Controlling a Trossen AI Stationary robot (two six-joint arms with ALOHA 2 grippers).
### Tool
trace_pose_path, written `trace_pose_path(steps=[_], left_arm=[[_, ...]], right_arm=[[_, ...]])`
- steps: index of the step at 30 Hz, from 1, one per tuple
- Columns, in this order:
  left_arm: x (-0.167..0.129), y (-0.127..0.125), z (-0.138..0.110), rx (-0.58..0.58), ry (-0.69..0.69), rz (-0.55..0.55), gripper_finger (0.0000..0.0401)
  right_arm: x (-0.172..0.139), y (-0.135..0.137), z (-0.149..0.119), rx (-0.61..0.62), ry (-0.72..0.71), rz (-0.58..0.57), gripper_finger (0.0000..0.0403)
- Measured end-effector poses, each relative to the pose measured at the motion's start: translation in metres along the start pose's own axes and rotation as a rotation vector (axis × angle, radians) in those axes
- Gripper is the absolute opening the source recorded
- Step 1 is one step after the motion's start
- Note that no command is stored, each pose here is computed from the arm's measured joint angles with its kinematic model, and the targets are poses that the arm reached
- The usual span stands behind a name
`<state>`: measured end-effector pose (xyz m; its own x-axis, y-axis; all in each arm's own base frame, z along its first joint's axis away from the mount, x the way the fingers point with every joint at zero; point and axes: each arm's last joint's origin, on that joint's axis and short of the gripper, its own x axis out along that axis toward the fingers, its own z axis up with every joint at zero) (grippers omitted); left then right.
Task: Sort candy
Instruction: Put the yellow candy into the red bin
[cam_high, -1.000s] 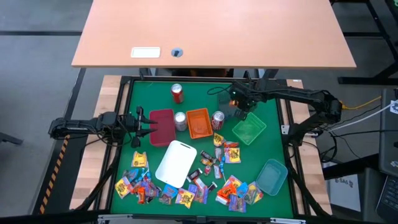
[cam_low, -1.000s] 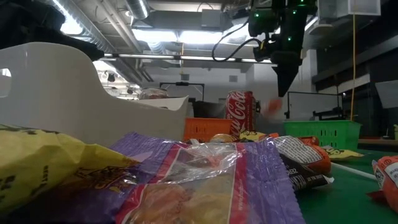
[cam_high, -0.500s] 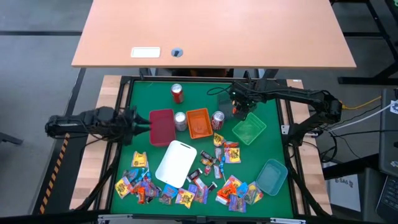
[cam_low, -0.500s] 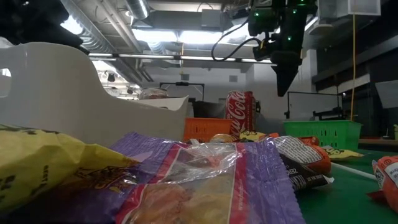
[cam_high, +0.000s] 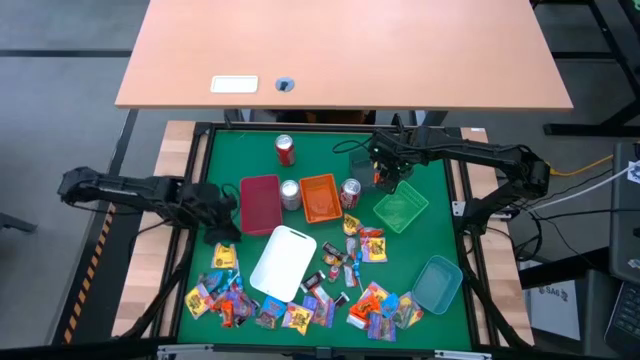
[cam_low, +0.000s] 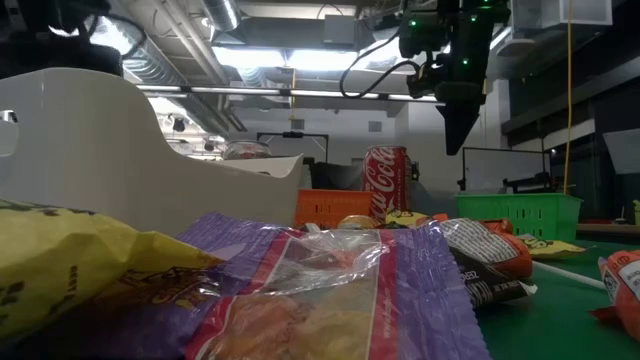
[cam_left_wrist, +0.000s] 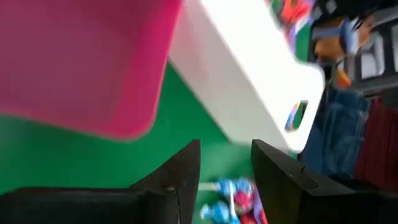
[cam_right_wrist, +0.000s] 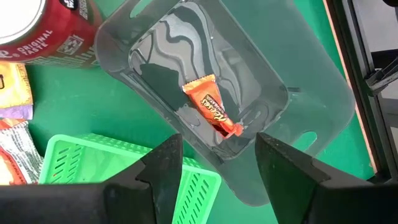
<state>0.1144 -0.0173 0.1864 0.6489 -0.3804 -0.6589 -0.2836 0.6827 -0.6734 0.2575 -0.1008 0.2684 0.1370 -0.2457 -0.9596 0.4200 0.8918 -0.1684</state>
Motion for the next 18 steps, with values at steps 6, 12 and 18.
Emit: trace_pose_path(steps=[6,12,18], left_arm=[[0.015,0.0,-0.009,-0.189,0.178,0.067,0.0132],[0.023,0.003,-0.018,-0.358,0.269,0.188,0.0132],[0.03,0.005,-0.02,-0.394,0.223,0.297,0.0132]], right_arm=[[0.0,0.0,0.0,0.0,0.0,0.0,0.02],[0.0,0.0,0.0,0.0,0.0,0.0,0.02],[0.0,0.0,0.0,0.0,0.0,0.0,0.02]])
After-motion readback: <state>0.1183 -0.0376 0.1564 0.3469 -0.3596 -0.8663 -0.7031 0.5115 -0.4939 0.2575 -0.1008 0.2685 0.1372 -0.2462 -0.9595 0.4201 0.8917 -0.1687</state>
